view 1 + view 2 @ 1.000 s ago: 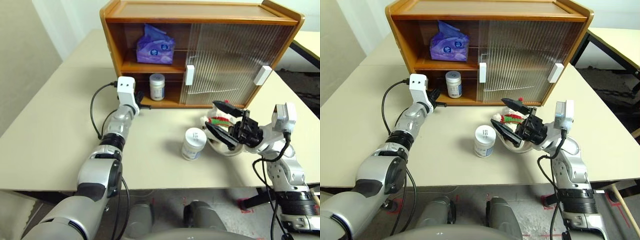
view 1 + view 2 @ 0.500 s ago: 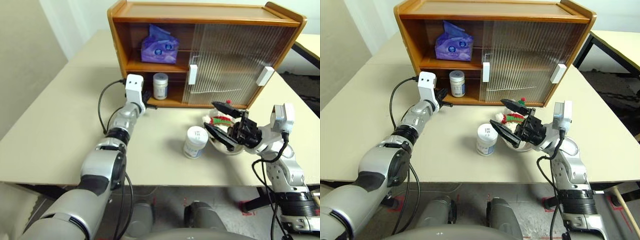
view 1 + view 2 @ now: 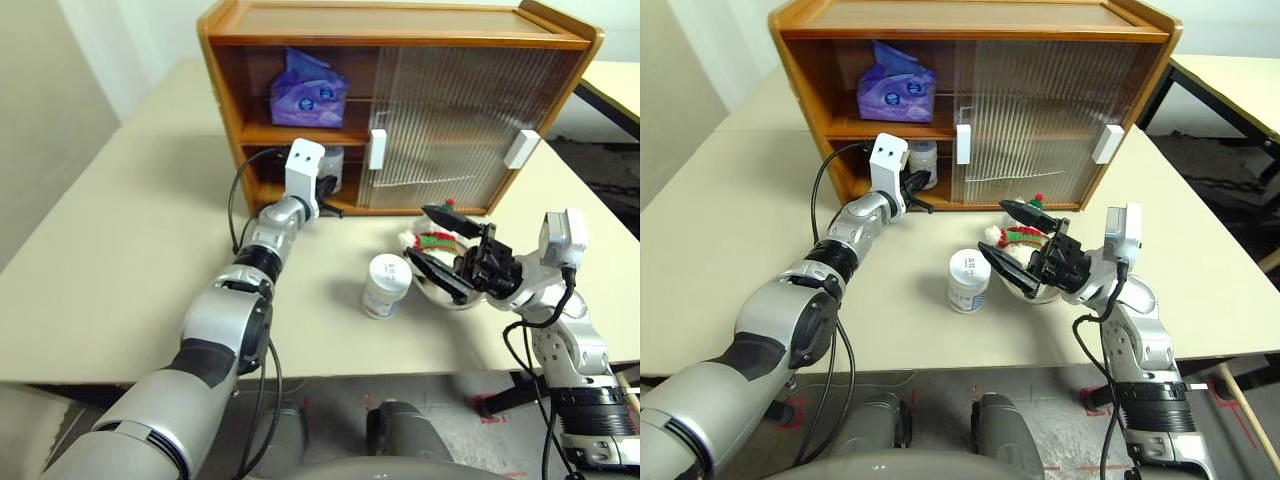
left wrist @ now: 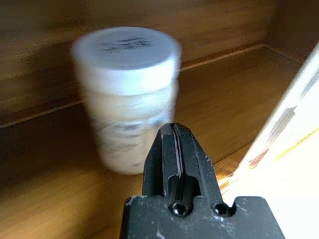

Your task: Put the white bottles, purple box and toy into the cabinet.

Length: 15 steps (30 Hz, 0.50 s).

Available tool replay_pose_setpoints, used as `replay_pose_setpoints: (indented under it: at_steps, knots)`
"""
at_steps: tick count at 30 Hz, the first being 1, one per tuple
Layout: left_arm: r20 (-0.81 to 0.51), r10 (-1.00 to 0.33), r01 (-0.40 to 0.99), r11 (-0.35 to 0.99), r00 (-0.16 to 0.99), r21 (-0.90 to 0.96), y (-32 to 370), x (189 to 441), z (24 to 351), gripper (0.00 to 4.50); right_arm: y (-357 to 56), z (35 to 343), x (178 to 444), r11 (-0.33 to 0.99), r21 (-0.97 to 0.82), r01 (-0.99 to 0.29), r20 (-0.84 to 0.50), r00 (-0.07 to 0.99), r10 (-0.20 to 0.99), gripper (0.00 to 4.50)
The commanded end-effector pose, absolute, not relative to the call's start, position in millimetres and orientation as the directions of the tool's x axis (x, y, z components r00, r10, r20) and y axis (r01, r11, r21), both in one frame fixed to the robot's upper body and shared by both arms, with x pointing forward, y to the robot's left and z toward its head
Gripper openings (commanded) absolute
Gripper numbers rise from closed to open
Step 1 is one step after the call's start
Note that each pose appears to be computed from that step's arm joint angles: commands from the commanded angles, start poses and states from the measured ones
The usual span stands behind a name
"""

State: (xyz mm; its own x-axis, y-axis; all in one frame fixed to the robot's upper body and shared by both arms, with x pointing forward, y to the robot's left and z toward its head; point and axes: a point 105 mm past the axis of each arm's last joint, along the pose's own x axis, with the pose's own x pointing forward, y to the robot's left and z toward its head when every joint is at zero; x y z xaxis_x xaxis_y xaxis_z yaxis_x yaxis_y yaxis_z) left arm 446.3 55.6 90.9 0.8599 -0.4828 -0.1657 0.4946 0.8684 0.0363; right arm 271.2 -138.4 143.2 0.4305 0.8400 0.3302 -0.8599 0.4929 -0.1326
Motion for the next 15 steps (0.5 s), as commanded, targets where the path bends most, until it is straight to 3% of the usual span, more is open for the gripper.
replay_pose_setpoints:
  at_steps: [1,15]
  knots:
    - [-0.176,-0.497,0.512,0.858,0.85,0.047,52.2,443.0,85.5,0.02,-135.6,145.1,270.1,0.486,-0.148,-0.862,0.329,0.42,0.846,4.5]
    - [-0.132,-0.478,0.485,0.875,0.868,0.018,67.7,436.5,80.2,0.02,-135.0,143.0,270.3,0.489,-0.142,-0.86,0.332,0.424,0.842,4.5]
